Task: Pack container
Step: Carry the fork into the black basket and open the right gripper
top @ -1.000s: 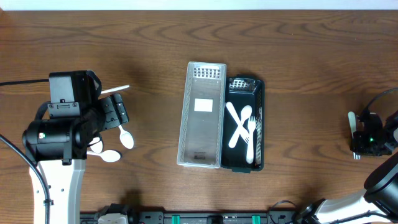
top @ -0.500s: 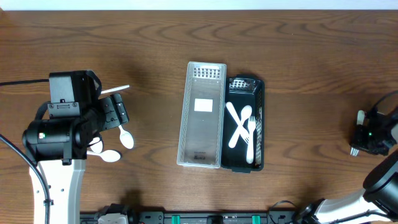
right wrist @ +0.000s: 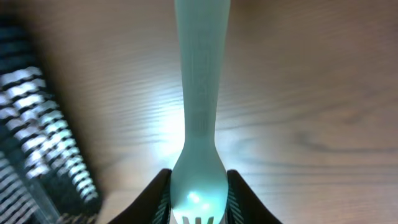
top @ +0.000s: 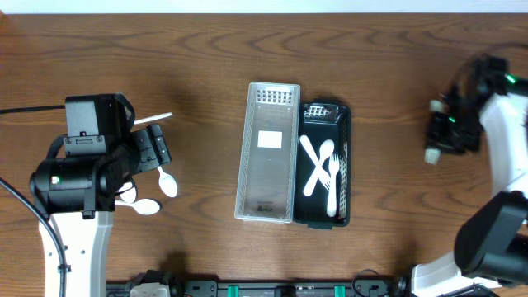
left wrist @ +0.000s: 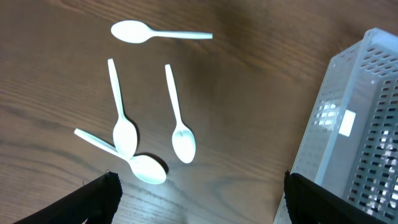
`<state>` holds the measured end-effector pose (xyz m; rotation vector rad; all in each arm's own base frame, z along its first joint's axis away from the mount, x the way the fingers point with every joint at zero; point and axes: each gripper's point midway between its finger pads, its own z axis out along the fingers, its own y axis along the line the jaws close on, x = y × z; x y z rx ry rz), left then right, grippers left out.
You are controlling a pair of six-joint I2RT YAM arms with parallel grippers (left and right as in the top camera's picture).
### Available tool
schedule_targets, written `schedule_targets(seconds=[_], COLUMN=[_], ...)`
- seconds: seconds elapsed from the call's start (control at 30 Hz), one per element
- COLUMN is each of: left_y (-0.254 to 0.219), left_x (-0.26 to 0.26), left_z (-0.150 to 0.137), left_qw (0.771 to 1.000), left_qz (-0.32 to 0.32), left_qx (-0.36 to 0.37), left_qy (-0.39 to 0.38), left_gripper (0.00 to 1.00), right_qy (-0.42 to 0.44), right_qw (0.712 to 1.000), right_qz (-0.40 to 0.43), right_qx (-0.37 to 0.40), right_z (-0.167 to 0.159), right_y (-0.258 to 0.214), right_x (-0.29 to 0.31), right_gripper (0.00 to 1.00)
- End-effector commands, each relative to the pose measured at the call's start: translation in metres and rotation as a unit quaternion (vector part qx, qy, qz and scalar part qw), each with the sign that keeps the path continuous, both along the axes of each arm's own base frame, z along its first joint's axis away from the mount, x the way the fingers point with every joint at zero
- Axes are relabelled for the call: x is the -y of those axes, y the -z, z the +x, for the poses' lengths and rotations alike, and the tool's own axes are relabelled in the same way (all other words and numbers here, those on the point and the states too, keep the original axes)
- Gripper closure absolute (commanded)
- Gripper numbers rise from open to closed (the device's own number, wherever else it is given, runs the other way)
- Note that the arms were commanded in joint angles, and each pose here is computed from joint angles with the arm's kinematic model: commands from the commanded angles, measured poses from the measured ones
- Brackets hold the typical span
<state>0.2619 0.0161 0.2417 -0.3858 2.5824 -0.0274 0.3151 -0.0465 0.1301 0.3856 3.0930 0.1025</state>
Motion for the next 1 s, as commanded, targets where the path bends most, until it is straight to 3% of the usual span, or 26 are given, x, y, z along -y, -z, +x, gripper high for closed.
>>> schedule_targets(seconds=[0.0, 0.17, 0.47, 0.97], left_y=[-0.003, -0.003, -0.003, -0.004], left_x=[-0.003, -0.003, -0.003, -0.003], left_z=[-0.004, -0.003, -0.003, -0.003], left_qw=[1.000, 1.000, 1.000, 1.000], left_qz=[0.009, 0.009, 0.009, 0.009], left_qx=[-0.001, 0.000, 0.001, 0.001], left_qy=[0.002, 0.002, 0.002, 0.002], left_gripper=[0.14, 0.14, 0.14, 0.14], right_qy=[-0.027, -0.064, -0.126, -0.092], right_qw=[0.998, 0.994, 0.990, 0.994], right_qz=[0.018, 0.033, 0.035, -0.007], right_qx=[0.049, 0.081, 0.053, -0.054], right_z=[0.019, 0.025, 0.003, -0.054], right_y=[-0.042, -0.066, -0.037, 0.072], right_x=[-0.057, -0.129, -0.211, -0.203], right_gripper=[0.99, 0.99, 0.99, 0.98])
